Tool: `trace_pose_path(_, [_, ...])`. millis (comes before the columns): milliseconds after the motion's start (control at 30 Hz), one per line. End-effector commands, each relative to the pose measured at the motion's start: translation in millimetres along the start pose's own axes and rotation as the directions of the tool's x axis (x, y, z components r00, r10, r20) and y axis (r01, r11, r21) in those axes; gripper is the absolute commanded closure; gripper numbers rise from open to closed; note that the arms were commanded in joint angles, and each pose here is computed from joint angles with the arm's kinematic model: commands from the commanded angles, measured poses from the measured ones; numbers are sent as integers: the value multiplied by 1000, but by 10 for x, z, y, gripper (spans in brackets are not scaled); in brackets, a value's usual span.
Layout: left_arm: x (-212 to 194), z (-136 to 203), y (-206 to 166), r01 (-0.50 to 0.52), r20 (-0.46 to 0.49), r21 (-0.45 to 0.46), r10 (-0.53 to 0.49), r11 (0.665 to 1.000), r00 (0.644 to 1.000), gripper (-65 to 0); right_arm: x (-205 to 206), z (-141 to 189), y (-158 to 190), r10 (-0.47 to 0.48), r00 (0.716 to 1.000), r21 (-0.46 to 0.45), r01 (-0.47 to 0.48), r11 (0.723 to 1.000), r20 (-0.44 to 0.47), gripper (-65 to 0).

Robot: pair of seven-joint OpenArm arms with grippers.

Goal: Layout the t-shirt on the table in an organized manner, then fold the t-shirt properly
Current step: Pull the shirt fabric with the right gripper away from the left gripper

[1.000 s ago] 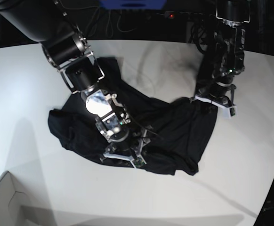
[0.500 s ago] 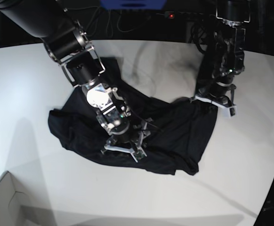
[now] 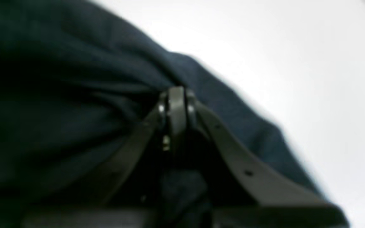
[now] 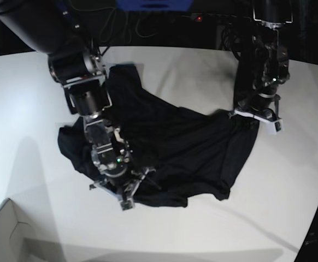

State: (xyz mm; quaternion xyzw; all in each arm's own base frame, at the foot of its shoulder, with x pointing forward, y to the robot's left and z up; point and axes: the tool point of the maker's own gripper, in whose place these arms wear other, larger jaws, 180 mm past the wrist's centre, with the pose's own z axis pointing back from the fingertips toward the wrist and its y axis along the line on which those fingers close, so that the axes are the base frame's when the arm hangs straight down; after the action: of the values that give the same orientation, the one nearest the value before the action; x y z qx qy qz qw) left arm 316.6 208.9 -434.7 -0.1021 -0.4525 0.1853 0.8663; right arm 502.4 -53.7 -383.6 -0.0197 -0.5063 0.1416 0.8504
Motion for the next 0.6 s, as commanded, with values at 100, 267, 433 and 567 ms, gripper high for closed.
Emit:
trace_pose_path(100, [-54,29,83,11,-41,34,-10,999,999,-4,740,64,-427,-48,983,-78,63,995,176,0])
trace_pose_path(267, [-26,17,70,11,-35,32,-10,999,999,-4,1113,226,-695,-62,965,-123,96,988,255,0])
trace_pose_path(433, [23,9,52,11,-23,28,-11,1000,1000,-4,1429,380,-812,-61,947,-141,110,984,316,0])
trace_pose_path(567, [214,42,-79,23,27,-3,-22,1000,999,-4,1438,398,-709,-52,957,-102,84,991,287,0])
